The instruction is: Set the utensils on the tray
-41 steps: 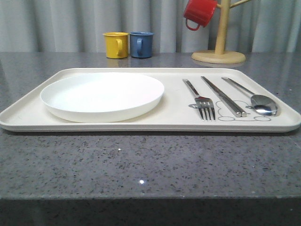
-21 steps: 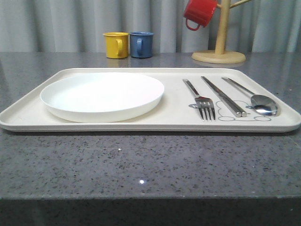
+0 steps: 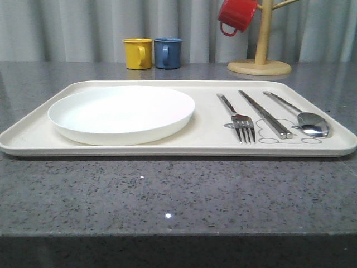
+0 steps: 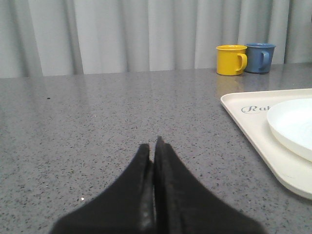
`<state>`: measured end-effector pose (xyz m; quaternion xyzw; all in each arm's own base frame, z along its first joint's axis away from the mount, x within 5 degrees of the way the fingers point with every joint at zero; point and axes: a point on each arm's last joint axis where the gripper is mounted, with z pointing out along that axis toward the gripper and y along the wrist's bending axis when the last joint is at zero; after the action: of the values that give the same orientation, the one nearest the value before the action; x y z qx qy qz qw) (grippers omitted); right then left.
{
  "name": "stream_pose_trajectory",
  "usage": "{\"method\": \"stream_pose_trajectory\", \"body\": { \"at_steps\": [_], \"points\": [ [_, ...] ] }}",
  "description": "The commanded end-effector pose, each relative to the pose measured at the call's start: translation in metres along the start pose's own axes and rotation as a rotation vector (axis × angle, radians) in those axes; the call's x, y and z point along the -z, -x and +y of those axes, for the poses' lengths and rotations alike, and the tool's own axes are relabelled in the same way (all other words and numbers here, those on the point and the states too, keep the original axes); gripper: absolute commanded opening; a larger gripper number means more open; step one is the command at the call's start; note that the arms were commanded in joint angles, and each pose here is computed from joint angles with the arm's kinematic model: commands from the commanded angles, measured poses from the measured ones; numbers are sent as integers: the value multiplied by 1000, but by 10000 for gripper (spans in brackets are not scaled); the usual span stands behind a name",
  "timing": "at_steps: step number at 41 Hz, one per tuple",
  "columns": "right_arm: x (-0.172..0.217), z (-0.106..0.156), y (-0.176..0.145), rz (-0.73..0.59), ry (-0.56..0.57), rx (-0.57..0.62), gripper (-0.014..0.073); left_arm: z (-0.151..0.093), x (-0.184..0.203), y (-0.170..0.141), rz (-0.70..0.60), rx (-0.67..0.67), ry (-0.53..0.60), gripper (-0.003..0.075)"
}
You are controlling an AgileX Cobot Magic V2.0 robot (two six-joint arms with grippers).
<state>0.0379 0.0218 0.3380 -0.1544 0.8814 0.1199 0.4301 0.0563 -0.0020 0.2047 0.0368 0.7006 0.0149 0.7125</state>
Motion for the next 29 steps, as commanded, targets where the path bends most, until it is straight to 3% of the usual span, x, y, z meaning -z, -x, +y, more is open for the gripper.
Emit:
{"method": "stream_pose_trajectory", "body": {
  "at_steps": [1,4,8,15,29],
  "points": [
    [4,-1,11,-82,-17,20,-68,1,2,9,-105,10,14,-18],
    [2,-5,12,-125,-65,41,-68,1,2,9,-105,10,14,-18],
    [-4,-12,4,-299,-146,58,-68,1,2,9,-105,10,14,-18],
    [-30,-21,-35,-548,-255,18,-68,1,2,9,-105,10,14,-18],
    [-74,-34,-85,-816,-366,-21,-68,1,2,9,-105,10,14,-18]
  ]
}}
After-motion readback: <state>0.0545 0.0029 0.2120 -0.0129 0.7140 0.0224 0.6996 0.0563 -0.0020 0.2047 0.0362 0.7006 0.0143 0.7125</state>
